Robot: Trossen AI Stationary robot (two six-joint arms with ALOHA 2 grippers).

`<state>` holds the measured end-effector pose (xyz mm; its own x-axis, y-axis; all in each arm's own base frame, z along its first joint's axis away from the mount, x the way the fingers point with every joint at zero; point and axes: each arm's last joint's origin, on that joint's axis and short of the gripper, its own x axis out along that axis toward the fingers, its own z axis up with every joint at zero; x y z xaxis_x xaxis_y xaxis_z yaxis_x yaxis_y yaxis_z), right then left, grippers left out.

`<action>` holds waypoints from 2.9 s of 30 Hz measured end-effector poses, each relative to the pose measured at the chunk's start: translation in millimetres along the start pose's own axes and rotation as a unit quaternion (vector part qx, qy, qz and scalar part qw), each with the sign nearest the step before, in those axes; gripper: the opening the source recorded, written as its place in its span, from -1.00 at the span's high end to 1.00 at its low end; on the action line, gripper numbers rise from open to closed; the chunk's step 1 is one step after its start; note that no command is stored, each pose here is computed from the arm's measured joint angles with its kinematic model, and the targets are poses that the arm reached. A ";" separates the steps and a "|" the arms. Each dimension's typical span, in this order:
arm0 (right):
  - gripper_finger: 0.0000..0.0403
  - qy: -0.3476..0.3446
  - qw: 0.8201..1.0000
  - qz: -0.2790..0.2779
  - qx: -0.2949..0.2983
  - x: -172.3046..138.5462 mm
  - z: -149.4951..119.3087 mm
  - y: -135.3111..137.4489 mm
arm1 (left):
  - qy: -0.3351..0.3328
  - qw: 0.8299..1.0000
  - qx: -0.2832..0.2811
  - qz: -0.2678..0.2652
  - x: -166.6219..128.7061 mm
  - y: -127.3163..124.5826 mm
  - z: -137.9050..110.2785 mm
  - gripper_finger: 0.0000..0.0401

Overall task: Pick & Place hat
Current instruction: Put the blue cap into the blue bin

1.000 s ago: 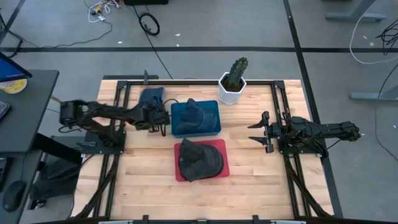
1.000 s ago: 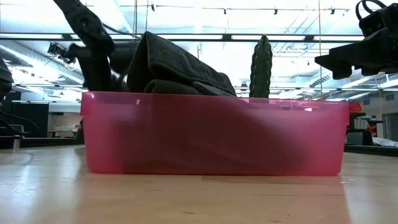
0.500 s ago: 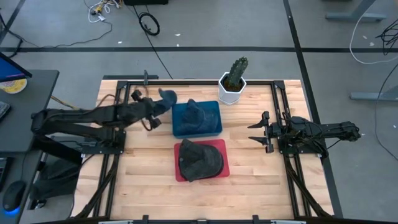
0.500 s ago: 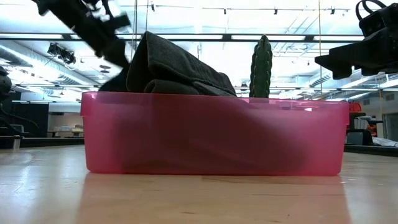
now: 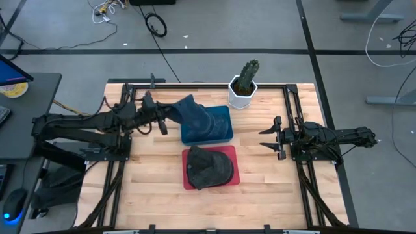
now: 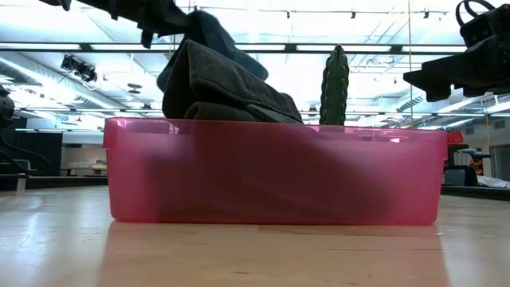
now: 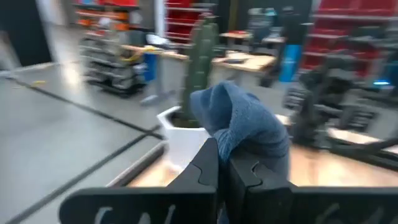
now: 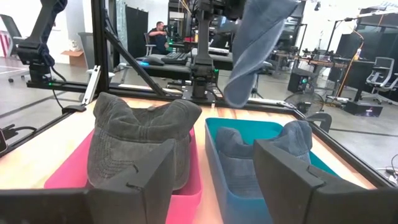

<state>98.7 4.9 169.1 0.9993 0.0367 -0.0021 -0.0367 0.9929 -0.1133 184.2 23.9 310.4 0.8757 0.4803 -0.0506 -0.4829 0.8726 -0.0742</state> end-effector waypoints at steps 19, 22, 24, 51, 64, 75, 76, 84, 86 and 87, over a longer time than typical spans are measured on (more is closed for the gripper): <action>-0.08 0.000 1.000 0.000 0.000 0.0 0.0 0.0 | -0.086 0.979 -0.156 -0.098 75.6 -40.6 -30.3 0.98; -0.08 0.000 1.000 0.000 0.000 0.0 0.0 0.0 | -0.102 0.968 -0.206 -0.102 85.2 -46.3 -38.6 0.97; -0.08 0.000 1.000 0.000 0.000 0.0 0.0 0.0 | -0.090 0.968 -0.216 -0.095 90.5 -48.7 -47.3 0.97; -0.08 0.000 1.000 0.000 0.000 0.0 0.0 0.0 | 0.239 0.968 -0.034 0.071 75.2 -60.3 -138.3 0.94; -0.08 0.000 1.000 0.000 0.000 0.0 0.0 0.0 | 0.214 0.975 0.042 0.049 73.7 -64.0 -128.9 0.86; -0.08 0.002 1.000 0.001 0.000 0.0 -0.3 0.1 | 0.089 0.984 -0.115 0.100 77.9 -36.3 -59.5 0.85; -0.08 0.002 1.000 0.000 0.000 0.0 -0.3 0.1 | 0.089 0.980 -0.143 0.103 78.9 -31.7 -58.7 0.85; -0.08 0.002 1.000 0.000 0.000 0.0 -0.3 0.0 | 0.120 0.905 -0.398 0.085 91.5 -8.4 -63.6 0.85; -0.08 0.002 1.000 0.000 0.000 0.0 -0.3 0.1 | 0.121 0.888 -0.432 0.096 91.2 -7.6 -65.0 0.85; -0.08 0.002 1.000 0.000 0.000 0.0 -0.3 0.0 | 0.122 0.884 -0.440 0.104 90.6 -7.7 -66.1 0.85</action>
<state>98.7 4.9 168.7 0.9993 0.0366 -0.0055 -0.0370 0.9928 -0.1137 266.7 54.8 240.6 0.7909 0.4956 -0.3590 -0.5468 0.3089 -0.7782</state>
